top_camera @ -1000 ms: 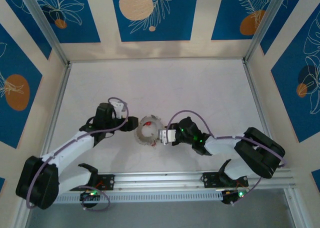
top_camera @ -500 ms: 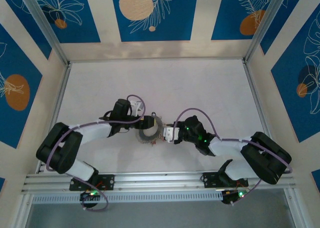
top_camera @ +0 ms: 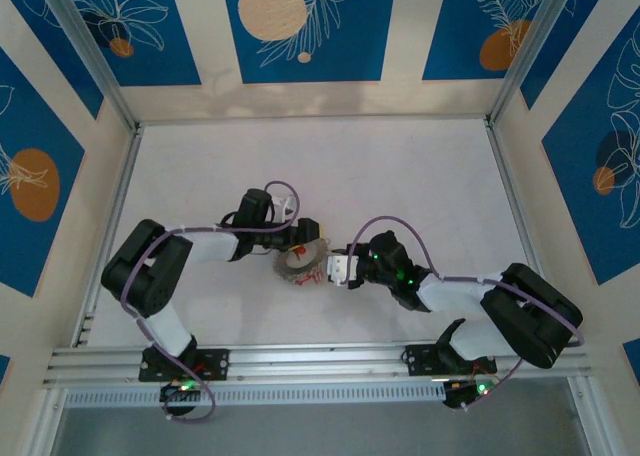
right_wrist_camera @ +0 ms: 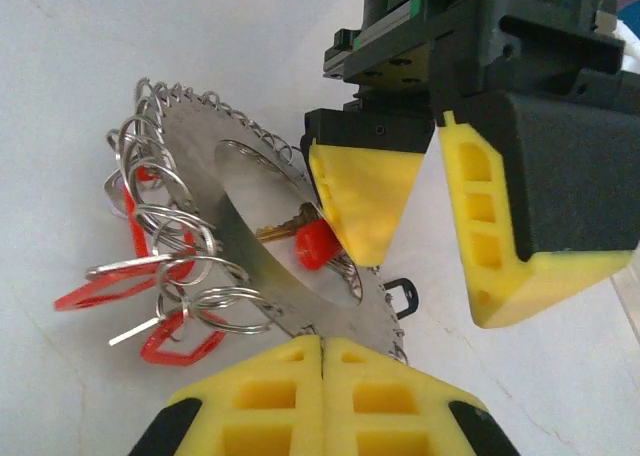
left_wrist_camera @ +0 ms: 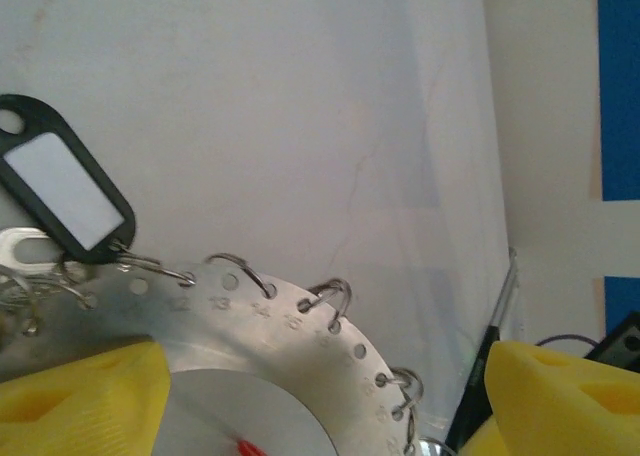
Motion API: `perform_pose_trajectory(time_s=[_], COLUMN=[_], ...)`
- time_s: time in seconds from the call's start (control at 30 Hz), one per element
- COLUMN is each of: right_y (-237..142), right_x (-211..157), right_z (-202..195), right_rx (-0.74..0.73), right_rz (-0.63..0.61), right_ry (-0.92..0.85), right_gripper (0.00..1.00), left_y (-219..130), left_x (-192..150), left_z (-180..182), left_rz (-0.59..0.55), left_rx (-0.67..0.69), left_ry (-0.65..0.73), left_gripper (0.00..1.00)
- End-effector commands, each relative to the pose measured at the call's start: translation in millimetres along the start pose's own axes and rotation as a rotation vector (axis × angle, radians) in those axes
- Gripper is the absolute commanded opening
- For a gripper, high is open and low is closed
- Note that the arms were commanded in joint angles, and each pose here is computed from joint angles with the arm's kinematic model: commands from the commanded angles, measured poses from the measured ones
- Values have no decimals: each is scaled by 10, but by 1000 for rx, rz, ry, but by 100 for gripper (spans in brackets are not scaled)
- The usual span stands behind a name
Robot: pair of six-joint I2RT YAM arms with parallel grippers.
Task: Put the keys on the keyring
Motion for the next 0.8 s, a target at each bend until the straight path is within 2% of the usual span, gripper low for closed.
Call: perform_pose_trajectory(time_s=[0.0,0.2,0.3,0.77], right_y=[23,35,34,48], right_x=[68,28,21,39], right_z=[-89,-81,-85,-79], right_rx=[-21,-23,-26,-22], right_rz=[-42,-26,-24,-35], right_ry=[-3,-11,-11,-8], right_gripper=[0,0,0,0], left_y=[-44,-92,-54,45], left_x=[-113,-261,-267,-236], left_z=[-97,29,14,-242], left_rz=[61,144,162,209], left_rx=[-43,54,21,-97], left_ry=[-25,-116,-151,-143], left_gripper=[82,81,79,70])
Point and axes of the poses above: each hand's point on the last joint's axis, 136 mm out from that joint toward the fingers, its own y axis out along the fingers, its own z axis along the line the jaws close on, x = y × z, the point moved 5 cm from there along -y, back along the fingers, and after that the axes turned 7 degrees about -y, right-handed, at the moved point
